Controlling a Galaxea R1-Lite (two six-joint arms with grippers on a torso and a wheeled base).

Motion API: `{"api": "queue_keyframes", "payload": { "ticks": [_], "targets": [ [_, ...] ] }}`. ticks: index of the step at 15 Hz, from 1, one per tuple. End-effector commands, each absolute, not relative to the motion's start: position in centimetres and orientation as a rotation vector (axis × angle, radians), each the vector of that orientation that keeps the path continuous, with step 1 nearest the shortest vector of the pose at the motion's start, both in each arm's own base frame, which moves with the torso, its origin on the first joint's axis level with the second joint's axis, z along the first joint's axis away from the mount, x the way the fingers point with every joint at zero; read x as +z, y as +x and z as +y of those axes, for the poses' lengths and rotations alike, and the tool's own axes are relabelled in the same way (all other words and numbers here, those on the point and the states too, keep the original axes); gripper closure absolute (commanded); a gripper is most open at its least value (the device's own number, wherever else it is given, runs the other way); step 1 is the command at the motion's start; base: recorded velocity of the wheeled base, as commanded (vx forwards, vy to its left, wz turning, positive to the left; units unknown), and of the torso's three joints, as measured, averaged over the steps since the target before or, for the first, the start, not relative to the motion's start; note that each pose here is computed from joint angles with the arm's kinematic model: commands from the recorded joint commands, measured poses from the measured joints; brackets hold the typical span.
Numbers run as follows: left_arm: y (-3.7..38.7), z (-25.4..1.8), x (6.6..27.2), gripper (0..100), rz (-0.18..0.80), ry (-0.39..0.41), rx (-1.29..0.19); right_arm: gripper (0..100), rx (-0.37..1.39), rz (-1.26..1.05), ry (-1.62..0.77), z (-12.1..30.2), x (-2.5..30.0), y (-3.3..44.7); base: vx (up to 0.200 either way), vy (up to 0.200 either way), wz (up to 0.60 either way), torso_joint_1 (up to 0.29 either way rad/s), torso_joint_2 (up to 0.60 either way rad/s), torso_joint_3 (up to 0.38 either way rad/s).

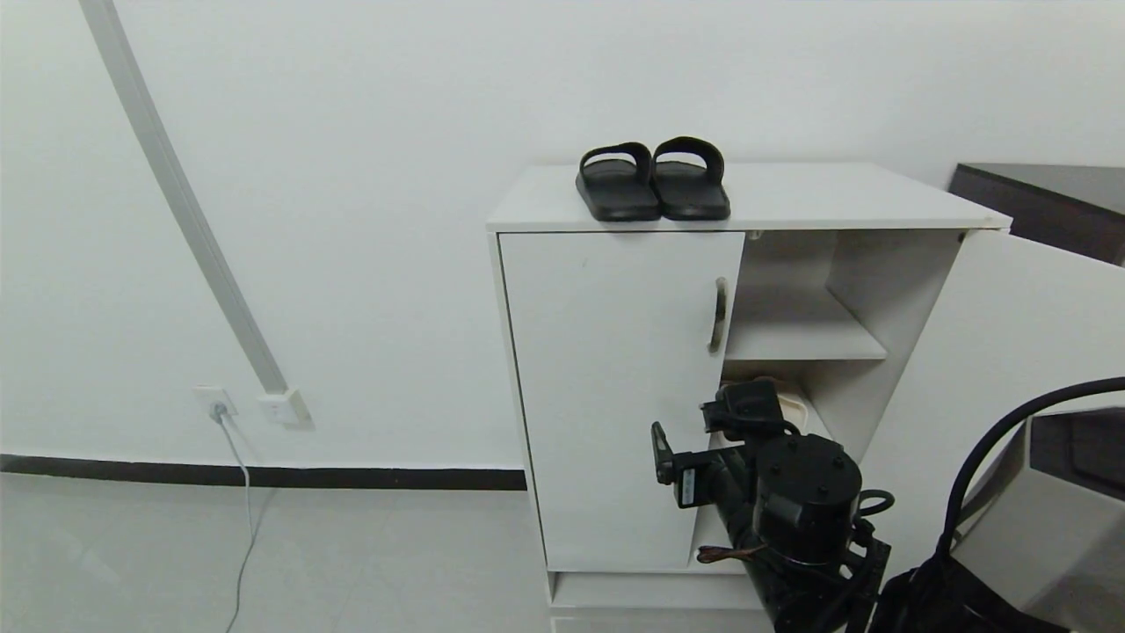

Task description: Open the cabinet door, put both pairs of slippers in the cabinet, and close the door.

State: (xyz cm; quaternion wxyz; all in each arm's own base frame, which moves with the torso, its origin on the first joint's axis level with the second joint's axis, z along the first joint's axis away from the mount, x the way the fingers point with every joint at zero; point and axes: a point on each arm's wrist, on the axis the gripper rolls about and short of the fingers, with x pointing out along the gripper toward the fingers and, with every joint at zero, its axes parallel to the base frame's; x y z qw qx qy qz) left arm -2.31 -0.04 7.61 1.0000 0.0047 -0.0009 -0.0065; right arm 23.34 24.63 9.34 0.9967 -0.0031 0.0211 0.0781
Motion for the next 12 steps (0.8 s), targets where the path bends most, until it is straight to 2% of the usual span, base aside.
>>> {"api": "queue_keyframes", "payload": {
  "ticks": [1,12],
  "targets": [
    [-2.30,-0.04,7.60,100,0.000,0.009,-0.012,0,0.157,0.046,-0.011,24.69,9.13,23.35,0.000,0.000,0.00,0.119,-0.46,-0.339],
    [-2.30,-0.05,7.60,100,0.000,0.009,-0.014,0,0.157,0.048,-0.010,24.70,9.08,23.36,0.000,0.000,0.00,0.168,-0.49,-0.326]
  ]
}}
